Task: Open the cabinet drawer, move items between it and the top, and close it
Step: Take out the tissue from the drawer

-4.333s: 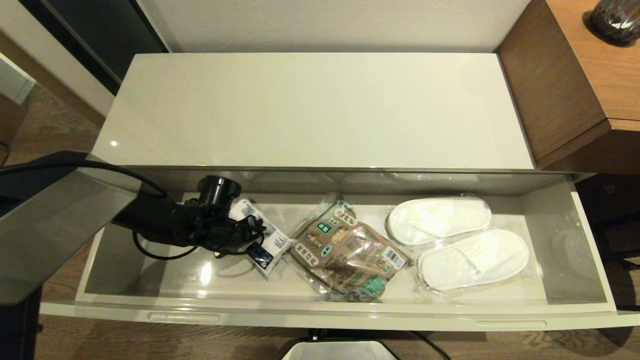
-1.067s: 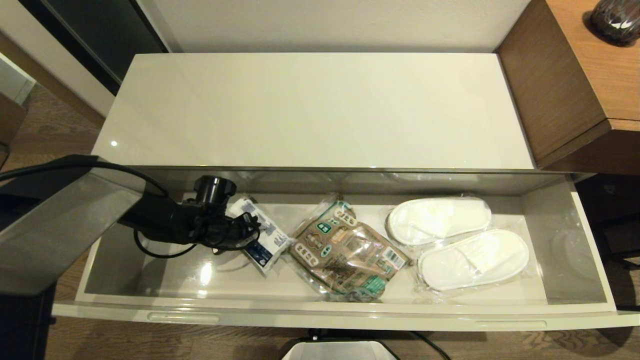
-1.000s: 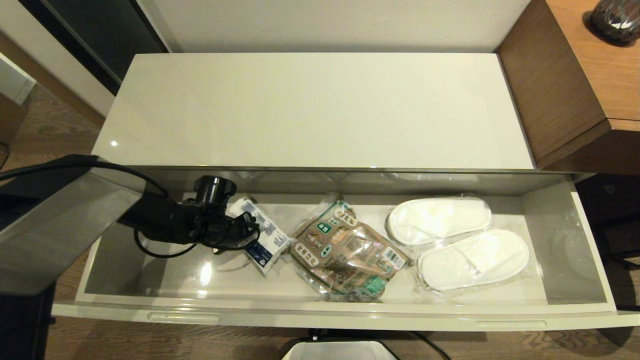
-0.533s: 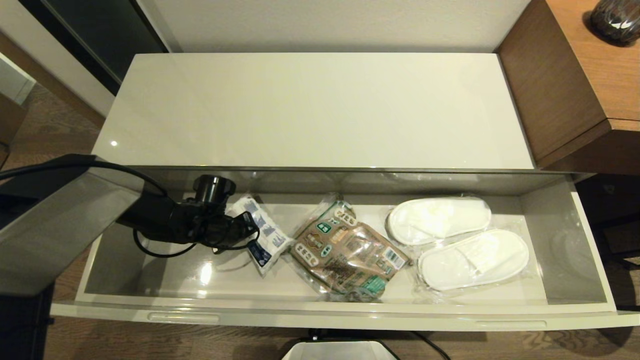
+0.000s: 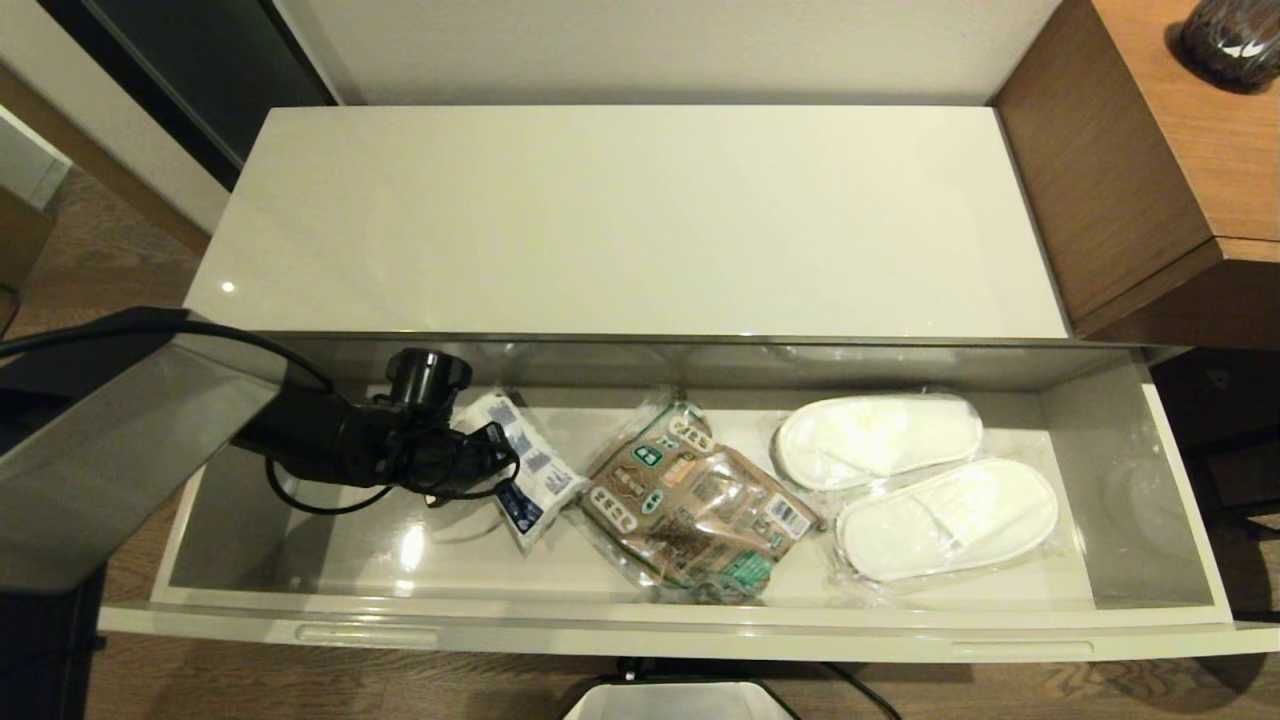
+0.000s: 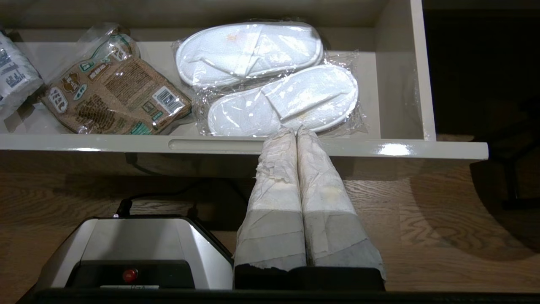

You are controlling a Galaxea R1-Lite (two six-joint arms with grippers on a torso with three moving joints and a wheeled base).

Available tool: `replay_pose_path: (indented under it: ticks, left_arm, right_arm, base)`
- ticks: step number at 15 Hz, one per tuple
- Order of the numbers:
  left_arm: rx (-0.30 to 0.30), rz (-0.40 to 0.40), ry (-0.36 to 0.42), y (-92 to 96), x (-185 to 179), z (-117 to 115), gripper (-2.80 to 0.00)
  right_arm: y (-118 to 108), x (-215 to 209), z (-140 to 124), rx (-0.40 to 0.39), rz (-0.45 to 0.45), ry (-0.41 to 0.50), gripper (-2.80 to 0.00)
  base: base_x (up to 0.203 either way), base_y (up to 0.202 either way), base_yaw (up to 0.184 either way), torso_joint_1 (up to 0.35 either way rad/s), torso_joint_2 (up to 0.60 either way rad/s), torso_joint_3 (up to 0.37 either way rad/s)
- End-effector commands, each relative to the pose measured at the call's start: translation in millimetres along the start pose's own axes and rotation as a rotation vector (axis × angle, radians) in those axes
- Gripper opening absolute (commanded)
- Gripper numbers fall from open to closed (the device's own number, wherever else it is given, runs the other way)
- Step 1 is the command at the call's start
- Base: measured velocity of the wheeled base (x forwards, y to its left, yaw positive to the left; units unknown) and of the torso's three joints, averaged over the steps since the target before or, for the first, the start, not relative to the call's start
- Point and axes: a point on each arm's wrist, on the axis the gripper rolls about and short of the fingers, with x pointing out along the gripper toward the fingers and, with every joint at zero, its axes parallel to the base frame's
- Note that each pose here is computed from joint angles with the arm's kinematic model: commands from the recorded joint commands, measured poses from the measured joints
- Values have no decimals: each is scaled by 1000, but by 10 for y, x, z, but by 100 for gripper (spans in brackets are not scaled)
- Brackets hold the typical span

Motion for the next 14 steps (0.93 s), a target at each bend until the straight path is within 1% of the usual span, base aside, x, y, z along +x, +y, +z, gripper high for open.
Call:
replay_pose_path:
  ticks: [1, 5, 7, 8, 10, 13, 14]
  left_arm:
    - [-3, -4, -7, -8, -28, 16, -280]
    - [0, -14, -19, -29, -94, 42, -280]
    - [2, -22, -26, -48, -169, 61, -280]
    - [5, -33, -40, -76, -262, 91, -280]
    - [12, -62, -80, -151, -528, 175, -280]
    - [36, -96, -128, -283, -1089, 298, -280]
    - [41, -99, -131, -308, -1244, 316, -280]
  right_arm:
    - [0, 1, -4, 0, 0, 1, -280]
    - [0, 1, -4, 0, 0, 1, -280]
    - [0, 1, -4, 0, 0, 1, -280]
    - [0, 1, -4, 0, 0, 1, -280]
    - [0, 1, -4, 0, 0, 1, -280]
    - [0, 1, -4, 0, 0, 1, -280]
    - [0, 1, -4, 0, 0, 1, -280]
  base:
    - [0, 0, 0, 0, 0, 0]
    - [0, 0, 0, 0, 0, 0]
    - [0, 0, 0, 0, 0, 0]
    - [0, 0, 0, 0, 0, 0]
    - [0, 0, 0, 0, 0, 0]
    - [0, 0, 0, 0, 0, 0]
    - [0, 0, 0, 0, 0, 0]
